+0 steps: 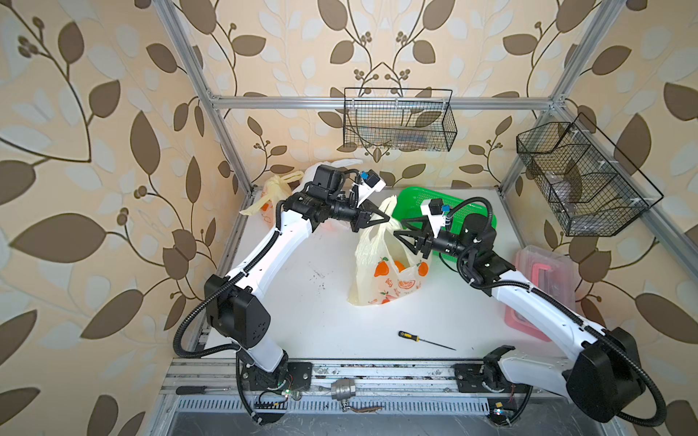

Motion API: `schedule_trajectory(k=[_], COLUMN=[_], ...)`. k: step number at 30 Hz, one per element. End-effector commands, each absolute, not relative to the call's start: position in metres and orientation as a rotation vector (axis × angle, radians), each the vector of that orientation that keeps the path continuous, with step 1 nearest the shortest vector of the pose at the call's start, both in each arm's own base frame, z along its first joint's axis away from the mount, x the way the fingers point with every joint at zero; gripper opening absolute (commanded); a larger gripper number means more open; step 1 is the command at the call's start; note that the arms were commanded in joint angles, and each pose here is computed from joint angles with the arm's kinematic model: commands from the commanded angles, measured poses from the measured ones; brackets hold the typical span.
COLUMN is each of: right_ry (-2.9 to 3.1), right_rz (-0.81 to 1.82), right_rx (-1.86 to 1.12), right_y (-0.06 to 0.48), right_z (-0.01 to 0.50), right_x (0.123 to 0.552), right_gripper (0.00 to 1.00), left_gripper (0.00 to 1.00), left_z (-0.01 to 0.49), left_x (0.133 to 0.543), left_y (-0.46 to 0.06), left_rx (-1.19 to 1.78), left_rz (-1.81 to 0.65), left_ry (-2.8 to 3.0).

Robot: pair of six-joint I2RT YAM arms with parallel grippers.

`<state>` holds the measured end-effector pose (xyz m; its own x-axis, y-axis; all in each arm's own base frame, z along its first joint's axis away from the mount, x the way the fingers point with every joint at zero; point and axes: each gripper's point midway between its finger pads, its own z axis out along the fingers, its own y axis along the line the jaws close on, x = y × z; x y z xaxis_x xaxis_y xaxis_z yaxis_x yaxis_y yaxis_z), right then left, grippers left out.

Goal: Place the oranges into plastic bags & tie knots
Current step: Tie the plastic bag at the center of the board.

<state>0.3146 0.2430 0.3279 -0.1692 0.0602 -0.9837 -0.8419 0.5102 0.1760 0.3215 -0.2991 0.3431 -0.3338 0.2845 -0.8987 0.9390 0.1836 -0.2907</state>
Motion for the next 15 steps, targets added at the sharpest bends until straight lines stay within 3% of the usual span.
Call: schedule_trajectory(k=[1, 4, 9, 15], right_ry=[1.451, 1.443, 1.383, 1.243], right_rz=[0.916, 0.902, 0.721, 0.298], right_rx=[-0.739, -0.889, -1.041, -1.157], right_y=[0.234, 0.235, 0.235, 0.233], right_z=[0.37, 0.379, 0.389, 0.383], right_x=[0.308, 0.308, 0.32, 0.313], right_gripper=[0.77, 0.99, 1.0, 1.0], left_gripper=[0.0, 0.0, 0.0, 0.0], left_z=[0.367, 0.368, 0.366, 0.364], left_x=[0.298, 0.292, 0.289, 0.29], left_y=[-0.3, -0.3, -0.297, -0.294], left_rx=[1.232, 1.268, 1.306, 1.345], left_rz=[-1.201, -1.207, -1.153, -1.104], left_ry=[1.641, 1.615, 1.601, 1.626])
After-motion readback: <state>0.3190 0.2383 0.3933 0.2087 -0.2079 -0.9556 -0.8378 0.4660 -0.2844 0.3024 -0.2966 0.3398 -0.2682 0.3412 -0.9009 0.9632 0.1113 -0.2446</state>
